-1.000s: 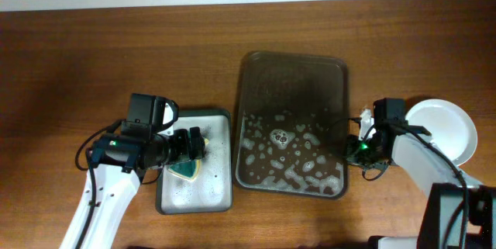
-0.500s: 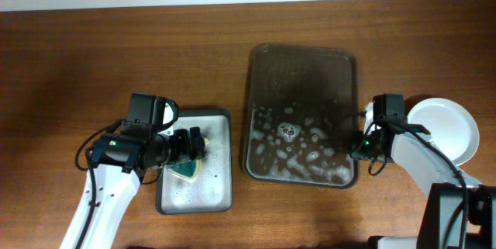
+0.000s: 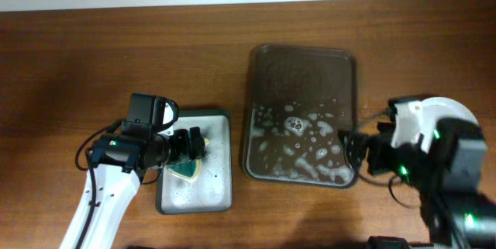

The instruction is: Clean dirty plates on tray and stack at the side

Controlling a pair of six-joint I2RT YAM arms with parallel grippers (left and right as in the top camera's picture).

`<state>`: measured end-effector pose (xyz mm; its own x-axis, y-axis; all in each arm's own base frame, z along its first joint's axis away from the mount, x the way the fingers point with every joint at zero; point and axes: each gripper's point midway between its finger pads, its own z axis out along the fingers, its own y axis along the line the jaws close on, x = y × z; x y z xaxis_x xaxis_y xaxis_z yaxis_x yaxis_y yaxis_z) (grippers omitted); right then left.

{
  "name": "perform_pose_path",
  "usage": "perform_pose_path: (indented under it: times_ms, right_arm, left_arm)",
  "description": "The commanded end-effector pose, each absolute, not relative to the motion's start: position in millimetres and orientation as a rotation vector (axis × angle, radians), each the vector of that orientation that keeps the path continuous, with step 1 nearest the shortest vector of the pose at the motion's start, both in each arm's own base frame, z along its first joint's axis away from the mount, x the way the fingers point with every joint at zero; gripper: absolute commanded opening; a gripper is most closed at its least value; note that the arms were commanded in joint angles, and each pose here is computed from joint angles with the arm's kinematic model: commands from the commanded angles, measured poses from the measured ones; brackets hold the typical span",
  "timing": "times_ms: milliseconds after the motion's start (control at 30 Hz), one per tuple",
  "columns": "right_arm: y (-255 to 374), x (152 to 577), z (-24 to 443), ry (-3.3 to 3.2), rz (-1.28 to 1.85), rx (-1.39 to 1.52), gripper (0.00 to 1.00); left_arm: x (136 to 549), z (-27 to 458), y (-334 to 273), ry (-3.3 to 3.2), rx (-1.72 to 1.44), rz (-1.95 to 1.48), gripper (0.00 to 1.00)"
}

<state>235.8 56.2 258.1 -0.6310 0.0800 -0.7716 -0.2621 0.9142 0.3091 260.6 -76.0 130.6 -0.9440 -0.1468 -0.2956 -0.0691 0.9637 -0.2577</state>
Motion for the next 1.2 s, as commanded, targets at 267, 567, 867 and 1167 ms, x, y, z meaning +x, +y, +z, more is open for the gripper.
perform_pose_path:
  times_ms: [267,567,867,1167]
  right_arm:
    - [48.8,199.8,299.9,1.980,0.300,-0.196,0.99]
    - [36.1,218.6,203.1,1.839,0.102,-0.172,0.99]
    - [39.2,242.4,165.6,1.617,0.108,-0.149,0.99]
    - [39.4,242.9,156.4,1.640,0.107,-0.152,0.99]
  left_arm:
    - [261.9,136.5,-75.7,2.776,-0.159,-0.364,0.99]
    - [261.9,136.5,-75.7,2.776,-0.159,-0.364,1.00]
    - [261.9,136.5,-75.7,2.776,-0.159,-0.364,1.00]
    - [261.9,136.5,-75.7,2.776,-0.159,-0.364,0.99]
